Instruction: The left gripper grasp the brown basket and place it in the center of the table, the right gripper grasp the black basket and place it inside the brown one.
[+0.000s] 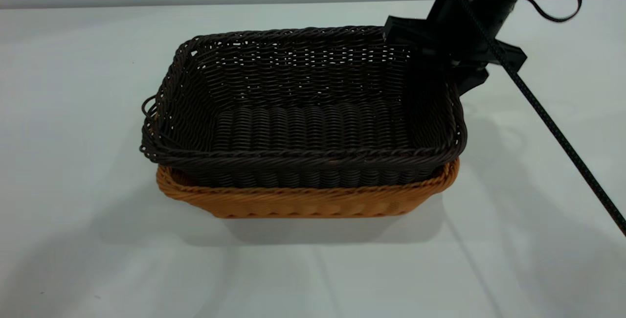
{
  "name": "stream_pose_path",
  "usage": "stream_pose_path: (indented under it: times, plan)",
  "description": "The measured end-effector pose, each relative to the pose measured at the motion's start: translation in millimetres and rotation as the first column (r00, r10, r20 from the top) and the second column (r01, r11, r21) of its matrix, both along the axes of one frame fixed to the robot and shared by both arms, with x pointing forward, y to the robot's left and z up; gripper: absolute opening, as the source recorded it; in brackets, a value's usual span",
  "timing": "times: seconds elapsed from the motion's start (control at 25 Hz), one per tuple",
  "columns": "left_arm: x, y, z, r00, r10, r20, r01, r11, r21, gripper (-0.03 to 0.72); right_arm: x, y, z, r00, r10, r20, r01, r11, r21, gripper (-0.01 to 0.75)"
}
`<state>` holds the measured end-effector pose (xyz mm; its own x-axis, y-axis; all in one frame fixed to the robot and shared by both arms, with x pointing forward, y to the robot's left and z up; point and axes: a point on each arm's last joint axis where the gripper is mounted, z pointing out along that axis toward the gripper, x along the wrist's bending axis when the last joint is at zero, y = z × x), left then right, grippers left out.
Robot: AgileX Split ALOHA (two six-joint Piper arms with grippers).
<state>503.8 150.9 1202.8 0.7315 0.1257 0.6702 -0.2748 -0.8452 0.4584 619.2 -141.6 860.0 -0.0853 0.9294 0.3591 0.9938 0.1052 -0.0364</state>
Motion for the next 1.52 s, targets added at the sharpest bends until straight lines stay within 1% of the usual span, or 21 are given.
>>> stream_pose_path:
  times: [0.16,0.2,0.28,0.4,0.52,0.64,0.72,0.8,0.88,0.96,1.04,1.16,1.2,1.28,1.4,1.44,1.52]
  plan:
    - [-4.7,2.3,5.1,1.0,0.002,0.014,-0.001,1.0,-0.009,0.442,0.8,-0.4,27.1,0.994,0.11,-0.003,-0.11,0.994,-0.011,0.529]
    - [-7.1,3.5,7.7,1.0,0.005,0.018,-0.005,1.0,-0.017,0.442,2.2,-1.1,35.8,0.991,0.133,0.005,-0.133,0.991,-0.023,0.566]
    - [-14.8,7.3,15.6,0.999,0.018,0.031,-0.017,0.999,-0.043,0.442,3.7,-3.6,57.7,0.984,0.175,0.023,-0.173,0.983,-0.053,0.603]
    - [-31.2,15.5,31.1,0.998,0.051,0.047,-0.046,0.993,-0.107,0.442,4.8,-8.7,98.4,0.975,0.212,0.07,-0.204,0.973,-0.108,0.598]
    - [-52.4,25.9,47.8,0.993,0.112,0.021,-0.105,0.97,-0.218,0.442,-0.9,-14.9,148.5,0.958,0.233,0.168,-0.21,0.967,-0.146,0.559]
    - [-78.9,40.6,62.1,0.984,0.175,-0.026,-0.175,0.938,-0.299,0.442,-19.0,-25.3,205.1,0.922,0.244,0.3,-0.195,0.964,-0.183,0.535]
    - [-99.2,53.8,69.2,0.972,0.226,-0.059,-0.233,0.917,-0.324,0.442,-39.1,-34.2,246.0,0.891,0.227,0.393,-0.163,0.968,-0.192,0.531]
    - [-116.3,66.6,72.4,0.948,0.294,-0.118,-0.317,0.884,-0.342,0.442,-61.6,-42.9,282.1,0.855,0.199,0.478,-0.125,0.975,-0.184,0.53]
    - [-131.1,79.9,72.3,0.908,0.376,-0.185,-0.418,0.843,-0.338,0.442,-89.3,-52.1,316.9,0.809,0.176,0.561,-0.1,0.981,-0.164,0.53]
    - [-141.1,91.1,69.2,0.85,0.459,-0.259,-0.524,0.792,-0.313,0.442,-115.2,-60.6,343.4,0.766,0.151,0.625,-0.079,0.987,-0.141,0.53]
    - [-147.8,101.4,64.0,0.77,0.548,-0.327,-0.63,0.732,-0.259,0.442,-139.1,-69.0,364.3,0.721,0.134,0.68,-0.063,0.99,-0.128,0.53]
    - [-146.5,107.8,62.7,0.705,0.618,-0.347,-0.707,0.652,-0.274,0.442,-174.5,-81.4,385.6,0.659,0.112,0.744,-0.044,0.993,-0.111,0.53]
    - [-145.7,108.0,60.5,0.688,0.628,-0.363,-0.723,0.634,-0.274,0.442,-183.5,-84.5,385.4,0.655,0.107,0.748,-0.039,0.993,-0.108,0.53]
    - [-143.8,106.8,53.2,0.667,0.634,-0.391,-0.741,0.619,-0.259,0.442,-205.5,-91.6,381.3,0.653,0.092,0.752,-0.029,0.995,-0.096,0.53]
    - [-144.5,104.5,40.9,0.651,0.624,-0.432,-0.749,0.62,-0.234,0.442,-234.2,-101.0,357.2,0.684,0.094,0.723,-0.027,0.994,-0.105,0.53]
    - [-145.8,103.6,35.3,0.643,0.618,-0.453,-0.752,0.619,-0.224,0.442,-245.0,-104.9,350.5,0.689,0.087,0.72,-0.018,0.995,-0.103,0.53]
    - [-147.8,101.5,22.1,0.62,0.606,-0.498,-0.762,0.616,-0.199,0.442,-262.6,-112.9,328.7,0.71,0.09,0.698,-0.001,0.992,-0.127,0.53]
